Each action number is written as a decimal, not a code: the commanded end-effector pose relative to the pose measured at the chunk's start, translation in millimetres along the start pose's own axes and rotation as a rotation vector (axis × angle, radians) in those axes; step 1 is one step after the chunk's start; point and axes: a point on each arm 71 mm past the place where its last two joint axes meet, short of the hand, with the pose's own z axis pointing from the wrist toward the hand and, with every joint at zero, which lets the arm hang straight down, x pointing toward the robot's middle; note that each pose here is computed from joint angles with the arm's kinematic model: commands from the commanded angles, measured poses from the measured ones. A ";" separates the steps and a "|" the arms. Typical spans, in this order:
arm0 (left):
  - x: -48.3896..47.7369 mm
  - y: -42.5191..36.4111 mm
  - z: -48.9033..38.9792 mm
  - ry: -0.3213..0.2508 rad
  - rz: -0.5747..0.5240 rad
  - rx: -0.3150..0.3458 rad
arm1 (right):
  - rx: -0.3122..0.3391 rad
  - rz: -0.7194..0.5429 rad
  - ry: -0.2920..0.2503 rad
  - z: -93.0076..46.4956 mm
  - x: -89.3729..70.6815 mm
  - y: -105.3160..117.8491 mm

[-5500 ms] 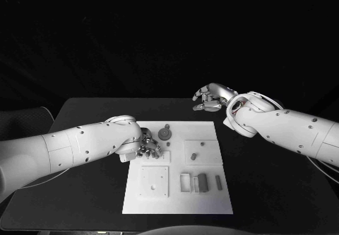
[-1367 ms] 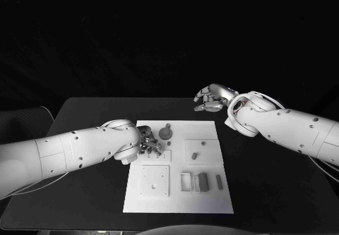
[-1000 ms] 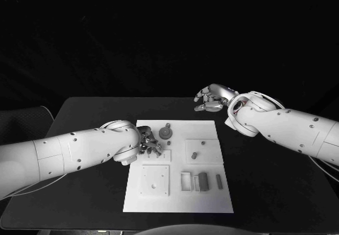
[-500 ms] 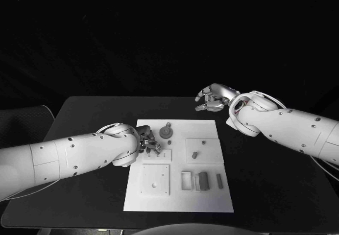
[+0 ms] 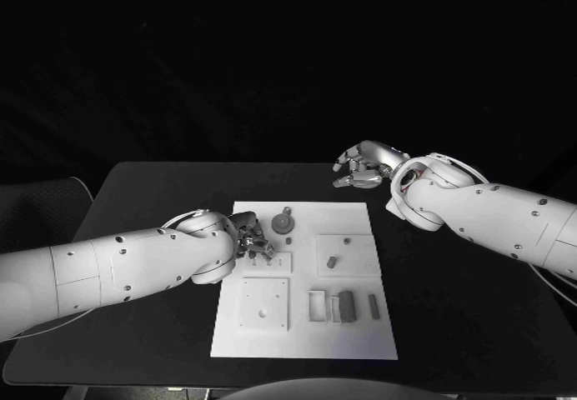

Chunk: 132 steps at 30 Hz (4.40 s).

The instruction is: Assemble the parts on the task board

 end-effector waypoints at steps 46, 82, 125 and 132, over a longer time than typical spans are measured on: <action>9.7 -2.7 2.7 0.025 0.026 -0.002 | -0.001 0.001 0.016 -0.7 1.2 0.0; 13.9 -4.9 3.1 0.035 0.041 0.011 | 0.001 0.000 0.019 -1.2 1.4 -0.9; 12.3 1.6 3.1 0.032 0.005 -0.012 | 0.003 0.000 0.024 -1.5 1.9 -2.2; 11.0 5.3 3.0 0.029 0.003 -0.031 | 0.004 0.000 0.025 -1.5 1.9 -2.2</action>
